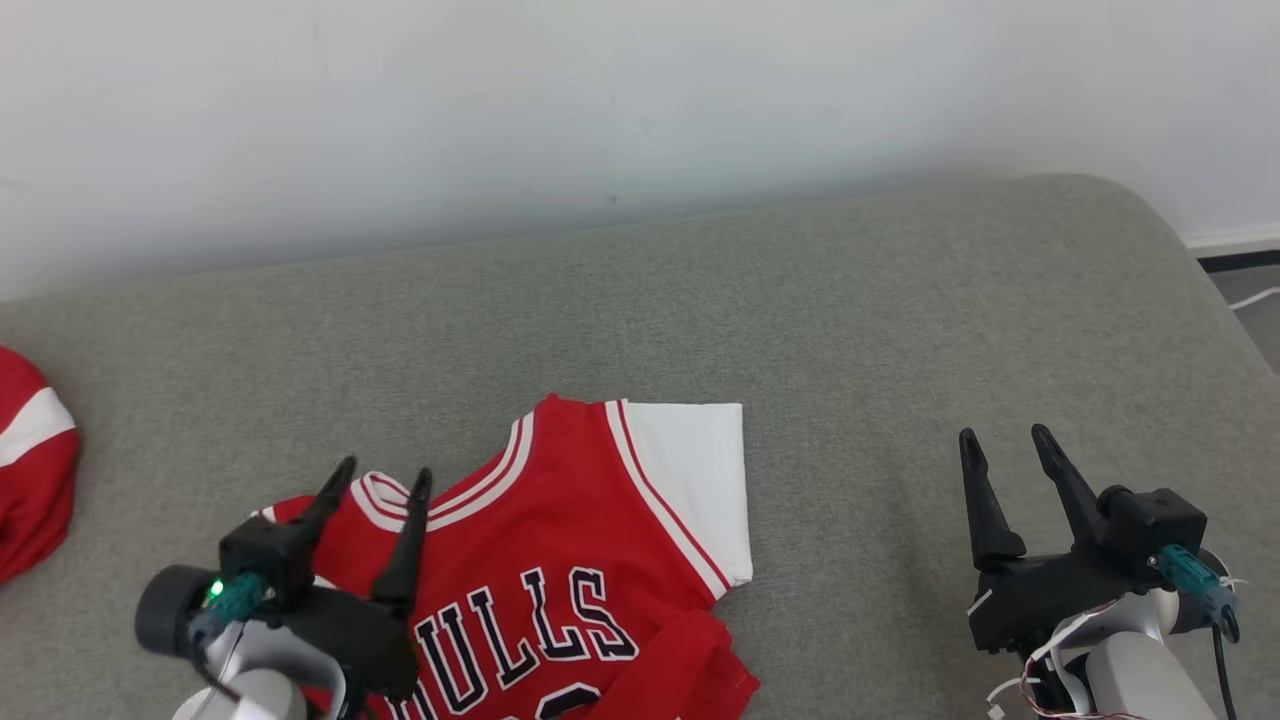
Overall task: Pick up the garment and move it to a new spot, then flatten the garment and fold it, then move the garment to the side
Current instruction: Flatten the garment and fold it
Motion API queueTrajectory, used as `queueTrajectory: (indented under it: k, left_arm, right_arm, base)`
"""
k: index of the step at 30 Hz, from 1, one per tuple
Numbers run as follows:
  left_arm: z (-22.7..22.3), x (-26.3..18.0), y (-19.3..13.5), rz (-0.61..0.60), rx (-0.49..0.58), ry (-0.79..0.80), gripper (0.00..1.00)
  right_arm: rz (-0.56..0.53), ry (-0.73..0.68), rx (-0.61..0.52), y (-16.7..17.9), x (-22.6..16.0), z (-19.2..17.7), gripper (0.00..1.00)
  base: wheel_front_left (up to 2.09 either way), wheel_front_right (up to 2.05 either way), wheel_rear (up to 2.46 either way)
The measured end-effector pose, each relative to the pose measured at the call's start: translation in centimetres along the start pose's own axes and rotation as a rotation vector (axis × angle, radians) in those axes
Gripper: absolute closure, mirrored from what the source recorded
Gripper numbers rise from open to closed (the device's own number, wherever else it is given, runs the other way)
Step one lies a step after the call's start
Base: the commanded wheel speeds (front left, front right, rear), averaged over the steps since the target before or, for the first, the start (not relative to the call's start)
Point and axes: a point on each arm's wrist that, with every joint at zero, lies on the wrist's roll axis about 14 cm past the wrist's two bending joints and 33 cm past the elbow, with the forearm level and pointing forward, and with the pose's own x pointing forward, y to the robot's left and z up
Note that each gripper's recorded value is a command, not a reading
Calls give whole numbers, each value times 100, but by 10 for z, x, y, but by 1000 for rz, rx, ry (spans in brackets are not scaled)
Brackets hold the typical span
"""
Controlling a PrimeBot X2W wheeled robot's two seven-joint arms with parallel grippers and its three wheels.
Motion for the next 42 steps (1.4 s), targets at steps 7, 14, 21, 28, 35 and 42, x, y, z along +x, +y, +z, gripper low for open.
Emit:
queueTrajectory:
  k: [7, 14, 21, 28, 35, 42]
  left_arm:
    - [-15, 29, -28, -163, -28, 134, 0]
    - [-30, 48, -34, -212, -21, 219, 0]
    - [-53, 59, -45, -256, -13, 342, 0]
    - [-67, 63, -51, -285, -5, 423, 0]
    - [-67, 64, -51, -302, 21, 424, 100]
    - [-39, 75, -41, -282, 73, 300, 100]
  right_arm:
    - [-31, 5, 0, -11, -3, -1, 0]
    - [-62, 8, 10, -21, -4, -1, 0]
    - [-102, 19, 14, -34, -9, -4, 0]
    - [-115, 20, 14, -39, -10, -5, 0]
    - [-116, 13, 14, -39, -9, -3, 0]
    - [-90, 5, 18, -30, -7, -1, 0]
  base:
    - [0, 0, 0]
    - [0, 0, 0]
    - [0, 0, 0]
    - [0, 0, 0]
    - [0, 0, 0]
    - [0, 0, 0]
